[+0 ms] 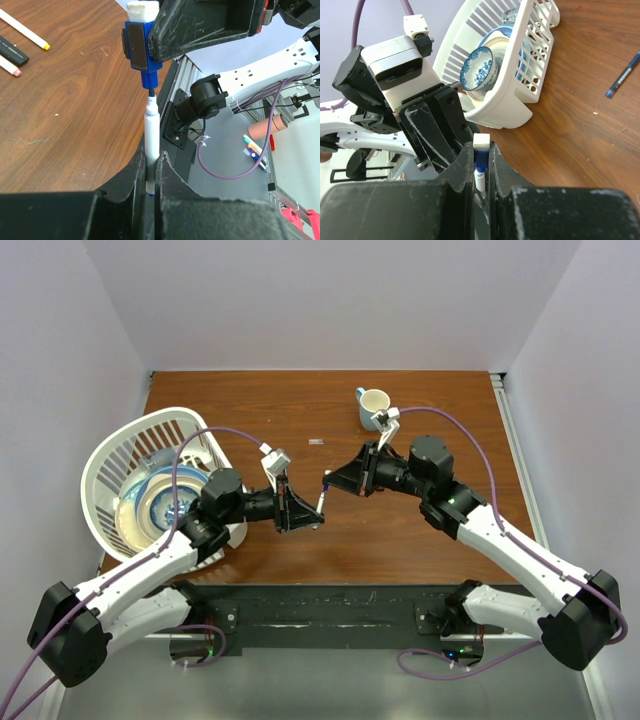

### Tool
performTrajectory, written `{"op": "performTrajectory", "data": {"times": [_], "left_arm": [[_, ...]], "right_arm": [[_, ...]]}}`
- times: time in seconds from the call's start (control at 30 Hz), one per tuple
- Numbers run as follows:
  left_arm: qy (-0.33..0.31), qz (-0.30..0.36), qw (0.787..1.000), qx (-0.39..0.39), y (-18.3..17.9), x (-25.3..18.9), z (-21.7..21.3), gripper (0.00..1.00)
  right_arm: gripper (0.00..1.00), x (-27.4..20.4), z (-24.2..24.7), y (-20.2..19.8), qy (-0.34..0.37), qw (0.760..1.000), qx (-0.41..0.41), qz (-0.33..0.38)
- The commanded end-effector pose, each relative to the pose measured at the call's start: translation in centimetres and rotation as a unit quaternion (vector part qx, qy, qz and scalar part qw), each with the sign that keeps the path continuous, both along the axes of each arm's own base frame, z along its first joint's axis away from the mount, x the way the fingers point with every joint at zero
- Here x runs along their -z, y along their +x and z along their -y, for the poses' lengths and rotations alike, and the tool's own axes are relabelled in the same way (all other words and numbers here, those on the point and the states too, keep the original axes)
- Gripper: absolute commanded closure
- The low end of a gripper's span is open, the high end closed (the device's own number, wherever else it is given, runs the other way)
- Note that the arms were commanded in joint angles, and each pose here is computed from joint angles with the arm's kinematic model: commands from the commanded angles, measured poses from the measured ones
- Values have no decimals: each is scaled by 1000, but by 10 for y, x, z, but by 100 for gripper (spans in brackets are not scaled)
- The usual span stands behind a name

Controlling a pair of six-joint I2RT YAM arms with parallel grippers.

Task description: Insert the pens into the pen caps

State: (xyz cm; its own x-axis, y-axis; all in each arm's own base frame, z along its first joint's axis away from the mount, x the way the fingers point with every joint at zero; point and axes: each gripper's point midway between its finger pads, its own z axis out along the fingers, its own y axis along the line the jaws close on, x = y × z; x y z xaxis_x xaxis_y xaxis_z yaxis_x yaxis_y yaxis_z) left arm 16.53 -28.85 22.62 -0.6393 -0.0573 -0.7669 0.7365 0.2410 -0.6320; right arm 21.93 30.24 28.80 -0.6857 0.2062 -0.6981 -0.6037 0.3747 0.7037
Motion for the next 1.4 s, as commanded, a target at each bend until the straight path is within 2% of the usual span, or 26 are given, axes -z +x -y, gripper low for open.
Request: {"op": "performTrajectory", "data": {"times": [0.0, 0.33, 0.5, 0.93, 1.1, 1.37], "left_arm": [[-26, 51, 998, 5, 5, -28, 3, 100], [-22, 47, 999, 9, 6, -24, 5, 100], [-22, 48, 999, 6, 7, -25, 4, 100], [-27, 86, 995, -35, 26, -42, 4, 100], [-30, 88, 995, -40, 35, -48, 10, 100], [-17, 78, 992, -99, 78, -41, 3, 100]], "right_arm": [[100, -5, -3, -7, 11, 1000, -16, 10], [100, -17, -7, -11, 37, 999, -22, 7], [100, -13, -5, -14, 26, 999, -26, 4], [100, 47, 4, -34, -30, 997, -38, -57], [100, 54, -5, -45, -16, 997, -46, -66], [100, 95, -6, -61, -64, 995, -31, -72]]}}
